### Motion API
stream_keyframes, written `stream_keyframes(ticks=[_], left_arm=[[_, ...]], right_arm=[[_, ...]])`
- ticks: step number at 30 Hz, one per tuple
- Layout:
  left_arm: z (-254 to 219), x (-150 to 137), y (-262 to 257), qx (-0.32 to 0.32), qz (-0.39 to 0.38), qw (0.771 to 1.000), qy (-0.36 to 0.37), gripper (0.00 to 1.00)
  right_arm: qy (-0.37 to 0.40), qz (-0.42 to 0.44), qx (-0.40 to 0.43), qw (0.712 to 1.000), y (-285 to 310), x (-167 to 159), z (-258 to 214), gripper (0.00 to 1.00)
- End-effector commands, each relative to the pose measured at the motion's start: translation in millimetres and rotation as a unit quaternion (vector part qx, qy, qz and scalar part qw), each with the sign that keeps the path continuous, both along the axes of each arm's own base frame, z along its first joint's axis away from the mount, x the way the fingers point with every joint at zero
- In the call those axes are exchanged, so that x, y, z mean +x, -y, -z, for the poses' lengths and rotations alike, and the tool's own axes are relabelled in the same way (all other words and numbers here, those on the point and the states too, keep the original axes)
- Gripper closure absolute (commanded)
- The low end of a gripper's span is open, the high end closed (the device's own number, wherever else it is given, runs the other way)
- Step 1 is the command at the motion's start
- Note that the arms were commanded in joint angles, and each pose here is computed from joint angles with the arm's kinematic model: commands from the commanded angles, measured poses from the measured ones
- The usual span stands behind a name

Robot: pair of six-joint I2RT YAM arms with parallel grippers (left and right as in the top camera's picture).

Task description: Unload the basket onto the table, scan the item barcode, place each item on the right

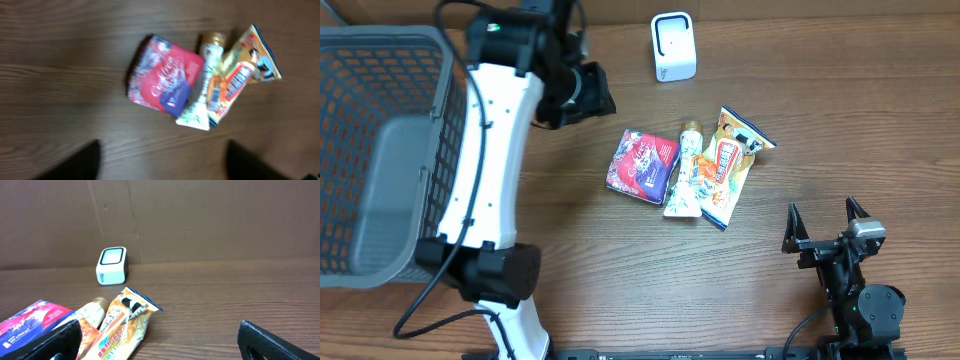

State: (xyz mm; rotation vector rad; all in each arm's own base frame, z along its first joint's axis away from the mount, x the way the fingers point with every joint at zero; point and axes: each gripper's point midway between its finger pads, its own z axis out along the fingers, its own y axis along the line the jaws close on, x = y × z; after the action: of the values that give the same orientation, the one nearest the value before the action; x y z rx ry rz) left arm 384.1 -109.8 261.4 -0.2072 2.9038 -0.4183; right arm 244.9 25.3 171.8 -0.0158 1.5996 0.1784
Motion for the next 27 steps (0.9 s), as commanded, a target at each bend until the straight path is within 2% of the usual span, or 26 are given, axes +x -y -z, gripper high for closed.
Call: stream_keyframes(ticks=[1,8,11,17,20,23,27], left_arm=[[-16.8,6.7,-42.8,0.026,-0.027,0.999,0.038,0.00],[-48.2,-3.4,-91.5,-0.089,-0.104,0.989,0.052,0.00],[-65.3,-13.0,-101.4,-0.118,-0.078,0.987,0.081,0.00],[-95.3,-37.2,-128.5,-0.083,-0.085,0.983,0.140,0.00],[-106.7,-51.2,-144.8,-0.056,-0.110,0.979,0.159,0.00],[-111.8,-62.7,-165.5,-0.016,-0.140,0.976,0.168,0.00],[-111.1,-68.5,-180.6,0.023,-0.160,0.973,0.165,0.00]], right_arm=[[0.003,0.001,-0.002,1.000,0.0,0.3,1.6,0.00],[0.003,0.001,-0.002,1.000,0.0,0.3,1.6,0.00],[0.003,0.001,-0.002,1.000,0.0,0.2,1.4,0.00],[0.013,-0.016,0.001,1.000,-5.9,-0.5,-3.5,0.00],[0.022,-0.138,0.055,0.989,-46.0,-12.3,-15.1,0.00],[0.016,-0.243,0.099,0.965,-77.8,-30.5,-23.2,0.00],[0.087,-0.302,0.126,0.941,-90.0,-49.0,-66.2,0.00]])
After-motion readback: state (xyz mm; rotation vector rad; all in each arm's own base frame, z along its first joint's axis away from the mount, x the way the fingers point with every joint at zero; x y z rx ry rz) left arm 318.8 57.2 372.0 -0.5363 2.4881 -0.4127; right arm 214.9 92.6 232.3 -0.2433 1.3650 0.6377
